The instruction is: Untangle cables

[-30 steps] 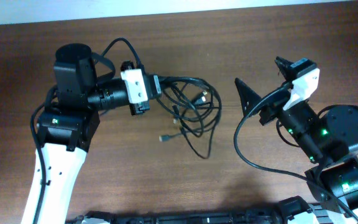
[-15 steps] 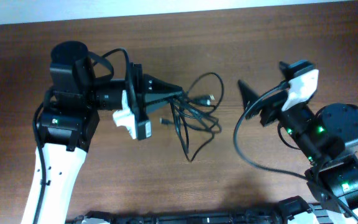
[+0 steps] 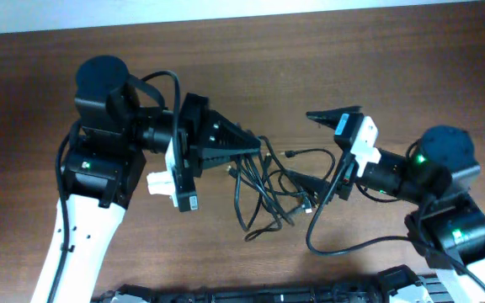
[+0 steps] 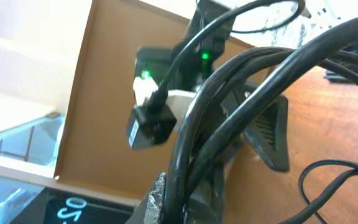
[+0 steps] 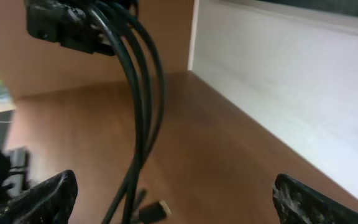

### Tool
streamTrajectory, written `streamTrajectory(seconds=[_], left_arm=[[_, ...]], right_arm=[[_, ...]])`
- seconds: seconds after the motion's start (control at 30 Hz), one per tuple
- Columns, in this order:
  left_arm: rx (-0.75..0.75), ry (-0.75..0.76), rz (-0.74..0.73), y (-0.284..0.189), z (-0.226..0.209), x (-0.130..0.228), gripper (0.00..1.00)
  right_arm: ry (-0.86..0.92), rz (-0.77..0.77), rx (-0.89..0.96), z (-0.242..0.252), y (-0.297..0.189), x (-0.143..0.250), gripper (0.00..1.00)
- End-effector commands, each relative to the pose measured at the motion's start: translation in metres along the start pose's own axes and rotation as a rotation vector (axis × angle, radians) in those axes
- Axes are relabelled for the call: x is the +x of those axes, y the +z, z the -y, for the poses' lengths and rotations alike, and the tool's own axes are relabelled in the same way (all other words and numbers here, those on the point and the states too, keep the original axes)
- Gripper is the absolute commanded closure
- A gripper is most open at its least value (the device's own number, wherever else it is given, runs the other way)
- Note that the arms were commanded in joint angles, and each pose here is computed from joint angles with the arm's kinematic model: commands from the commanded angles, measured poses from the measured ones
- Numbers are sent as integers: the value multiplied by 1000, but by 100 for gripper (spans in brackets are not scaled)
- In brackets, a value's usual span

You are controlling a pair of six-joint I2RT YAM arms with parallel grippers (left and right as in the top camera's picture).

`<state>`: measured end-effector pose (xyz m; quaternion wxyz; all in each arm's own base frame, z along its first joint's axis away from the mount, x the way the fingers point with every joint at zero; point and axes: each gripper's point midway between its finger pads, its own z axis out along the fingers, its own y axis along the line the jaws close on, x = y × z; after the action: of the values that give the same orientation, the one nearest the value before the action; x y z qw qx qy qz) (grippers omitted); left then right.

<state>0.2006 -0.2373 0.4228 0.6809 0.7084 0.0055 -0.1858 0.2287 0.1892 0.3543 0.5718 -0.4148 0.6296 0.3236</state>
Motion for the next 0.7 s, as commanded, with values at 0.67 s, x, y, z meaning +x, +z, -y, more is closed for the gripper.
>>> streamTrajectory(seconds=[0.67], left_arm=[[53,70,207,57,6,-49,100]], right_arm=[[-6,88,-393,-38,11,-7,35]])
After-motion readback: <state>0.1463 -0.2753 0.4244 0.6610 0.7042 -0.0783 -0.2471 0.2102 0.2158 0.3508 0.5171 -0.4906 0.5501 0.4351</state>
